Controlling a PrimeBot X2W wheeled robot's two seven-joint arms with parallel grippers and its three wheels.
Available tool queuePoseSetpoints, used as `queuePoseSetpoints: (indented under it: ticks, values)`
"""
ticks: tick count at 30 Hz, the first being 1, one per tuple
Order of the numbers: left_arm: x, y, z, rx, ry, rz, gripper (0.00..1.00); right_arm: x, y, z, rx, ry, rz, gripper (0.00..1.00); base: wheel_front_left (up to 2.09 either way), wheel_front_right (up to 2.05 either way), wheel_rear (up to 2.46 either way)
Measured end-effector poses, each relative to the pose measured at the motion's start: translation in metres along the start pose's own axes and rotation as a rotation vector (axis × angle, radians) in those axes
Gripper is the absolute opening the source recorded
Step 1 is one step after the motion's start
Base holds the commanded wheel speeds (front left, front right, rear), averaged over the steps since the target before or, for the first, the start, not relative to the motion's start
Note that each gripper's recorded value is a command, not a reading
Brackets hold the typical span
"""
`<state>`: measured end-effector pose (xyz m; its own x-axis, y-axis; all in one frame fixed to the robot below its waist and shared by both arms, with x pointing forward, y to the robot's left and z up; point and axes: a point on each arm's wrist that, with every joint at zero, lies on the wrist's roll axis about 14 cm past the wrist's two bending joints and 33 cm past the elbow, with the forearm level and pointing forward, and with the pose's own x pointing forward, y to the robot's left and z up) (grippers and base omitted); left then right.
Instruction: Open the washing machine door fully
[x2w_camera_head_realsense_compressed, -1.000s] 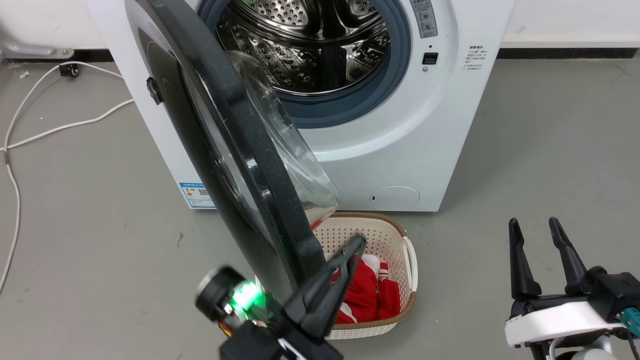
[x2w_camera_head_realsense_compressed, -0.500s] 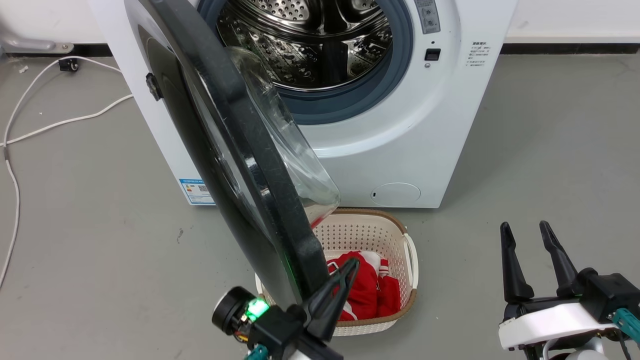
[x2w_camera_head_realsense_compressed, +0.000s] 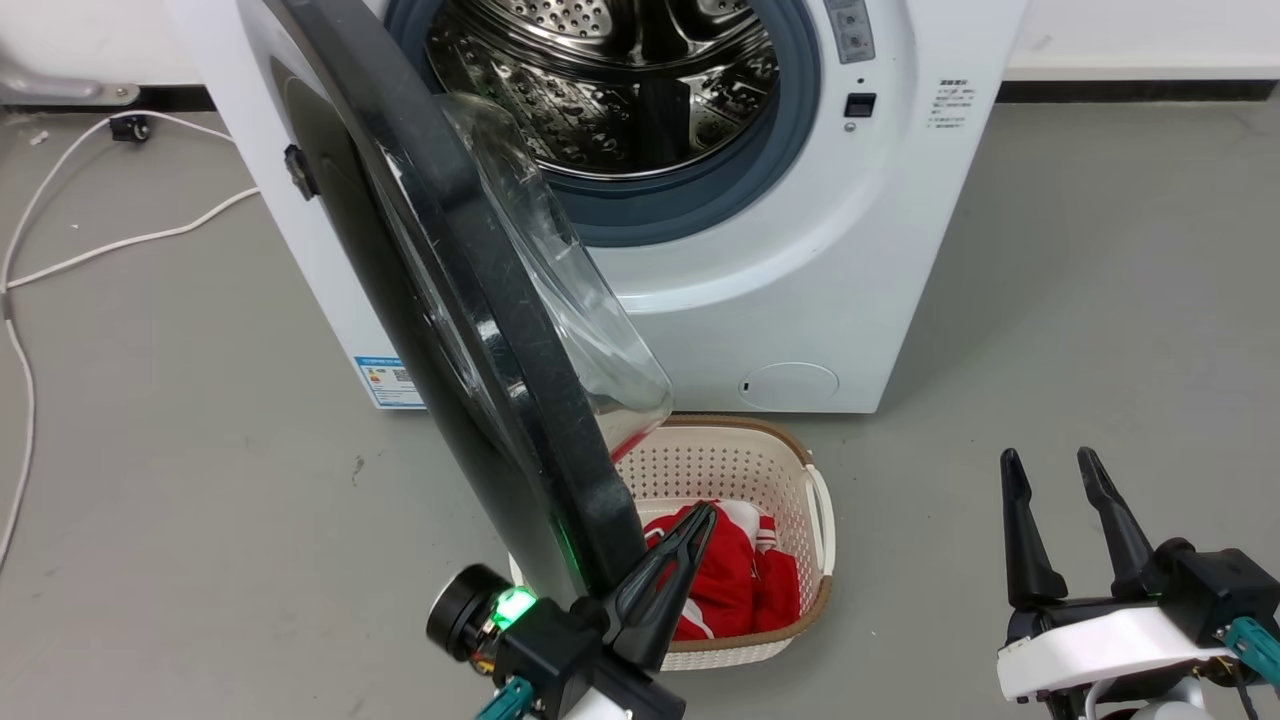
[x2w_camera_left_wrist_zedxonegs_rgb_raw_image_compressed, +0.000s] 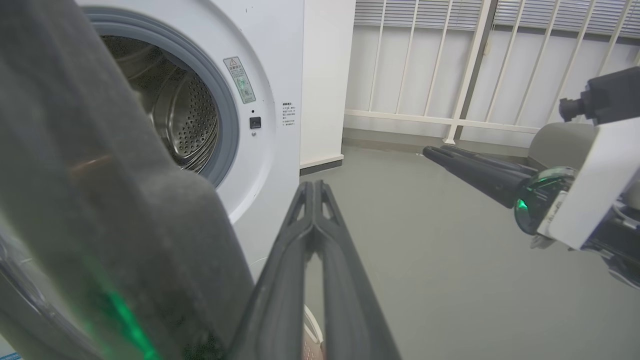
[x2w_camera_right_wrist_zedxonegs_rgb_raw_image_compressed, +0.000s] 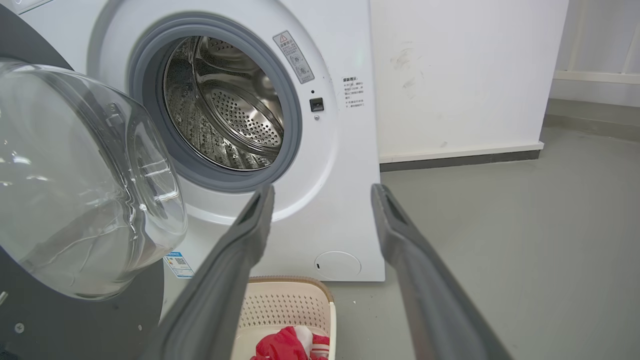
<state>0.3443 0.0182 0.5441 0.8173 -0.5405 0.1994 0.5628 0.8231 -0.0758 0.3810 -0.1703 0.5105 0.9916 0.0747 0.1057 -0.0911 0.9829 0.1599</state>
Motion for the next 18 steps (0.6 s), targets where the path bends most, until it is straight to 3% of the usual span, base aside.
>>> queuePoseSetpoints:
  ticks: [9,18]
  values:
    - [-0.027,0.014,0.002,-0.001,0.004,0.109,0.00,0.012,0.018,-0.006,0.013,0.011,0.055,1.00,0.00,0.00,0.00]
    - [-0.065,0.039,0.013,0.004,-0.016,0.279,0.00,0.031,0.059,-0.016,0.034,0.030,0.172,1.00,0.00,0.00,0.00]
